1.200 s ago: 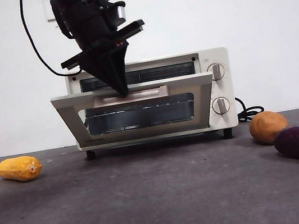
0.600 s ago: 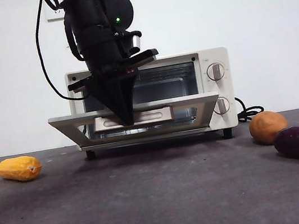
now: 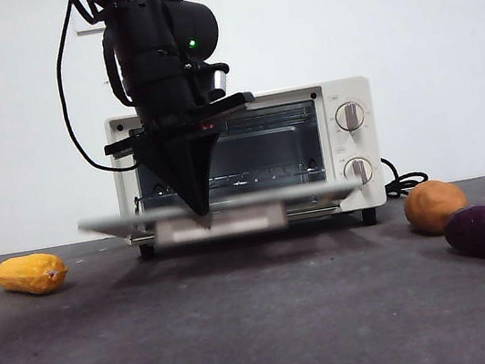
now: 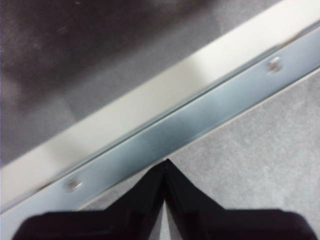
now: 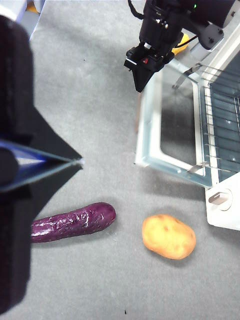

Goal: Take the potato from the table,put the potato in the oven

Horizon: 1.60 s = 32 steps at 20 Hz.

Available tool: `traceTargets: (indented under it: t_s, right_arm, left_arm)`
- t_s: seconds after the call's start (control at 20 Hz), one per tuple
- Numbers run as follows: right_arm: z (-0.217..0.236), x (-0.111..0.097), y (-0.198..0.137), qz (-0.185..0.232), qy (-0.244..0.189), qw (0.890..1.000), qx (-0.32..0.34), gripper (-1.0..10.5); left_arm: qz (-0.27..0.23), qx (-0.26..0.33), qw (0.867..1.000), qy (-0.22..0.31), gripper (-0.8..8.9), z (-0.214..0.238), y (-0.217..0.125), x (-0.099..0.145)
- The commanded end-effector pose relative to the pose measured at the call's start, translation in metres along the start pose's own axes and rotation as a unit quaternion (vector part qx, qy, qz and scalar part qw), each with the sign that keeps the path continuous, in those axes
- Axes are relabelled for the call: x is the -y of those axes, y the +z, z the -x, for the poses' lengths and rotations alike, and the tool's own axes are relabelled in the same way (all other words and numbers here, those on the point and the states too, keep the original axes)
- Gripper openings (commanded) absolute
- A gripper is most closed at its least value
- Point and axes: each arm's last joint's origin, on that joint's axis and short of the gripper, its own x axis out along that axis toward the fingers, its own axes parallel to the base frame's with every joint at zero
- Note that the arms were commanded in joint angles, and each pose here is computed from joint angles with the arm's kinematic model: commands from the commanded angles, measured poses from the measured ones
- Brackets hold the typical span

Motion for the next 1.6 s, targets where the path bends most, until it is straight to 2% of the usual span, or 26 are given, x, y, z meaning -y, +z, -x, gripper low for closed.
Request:
traceTargets:
  t_s: [0.05,0.15,0.45,0.55,0.6,0.7,0.85,0.9,1.0,1.2,1.25,1.4,1.6]
  right_arm:
    - [0.001,0.000,0.001,0.005,0.001,1.000,-0.001,0.0]
    - [0.001,0.000,0.000,0.007,0.001,1.000,-0.005,0.0]
    - [-0.001,0.001,0.000,0.013,0.001,1.000,-0.010,0.2]
    - [-0.005,0.003,0.002,0.008,0.001,1.000,-0.016,1.6]
    - [-0.008,0.004,0.003,0.006,0.001,1.000,-0.020,2.0]
    - [-0.018,0.009,0.008,-0.010,-0.009,0.999,-0.029,2.0]
    - [-0.042,0.020,0.019,-0.048,-0.078,0.995,-0.043,2.0]
    - [-0.050,0.023,0.022,-0.059,-0.090,0.993,-0.048,2.0]
    - [-0.071,0.027,0.029,-0.070,-0.086,0.992,-0.055,2.4]
    - [-0.119,0.026,0.045,-0.041,-0.089,0.994,-0.047,5.0]
    - [-0.132,0.026,0.048,-0.032,-0.089,0.995,-0.043,5.4]
    - [-0.168,0.029,0.051,-0.043,-0.117,0.991,-0.046,5.4]
    - [-0.211,0.044,0.045,-0.052,-0.157,0.983,-0.080,5.4]
  left_arm:
    - [0.005,-0.007,1.000,0.004,-0.06,-0.011,0.003,-0.006]
    - [0.005,-0.007,1.000,0.006,-0.06,-0.010,0.002,-0.006]
    - [-0.018,-0.040,0.998,-0.042,-0.06,-0.003,-0.006,-0.001]
    - [-0.028,-0.027,0.998,-0.043,-0.06,0.013,-0.010,0.001]
    - [-0.031,-0.013,0.998,-0.045,-0.06,0.024,-0.012,0.003]
    - [-0.039,0.024,0.998,-0.047,-0.06,0.054,-0.019,0.008]
    - [-0.053,0.092,0.993,-0.053,-0.06,0.108,-0.037,0.015]
    - [-0.059,0.118,0.990,-0.055,-0.06,0.127,-0.045,0.017]
    - [-0.066,0.168,0.982,-0.058,-0.06,0.165,-0.066,0.019]
    - [-0.071,0.251,0.964,-0.059,-0.06,0.229,-0.115,0.016]
    - [-0.068,0.262,0.962,-0.046,-0.06,0.240,-0.128,0.014]
    - [-0.047,0.286,0.957,0.020,-0.06,0.266,-0.164,0.006]
    - [-0.031,0.343,0.939,0.012,-0.06,0.295,-0.203,0.003]
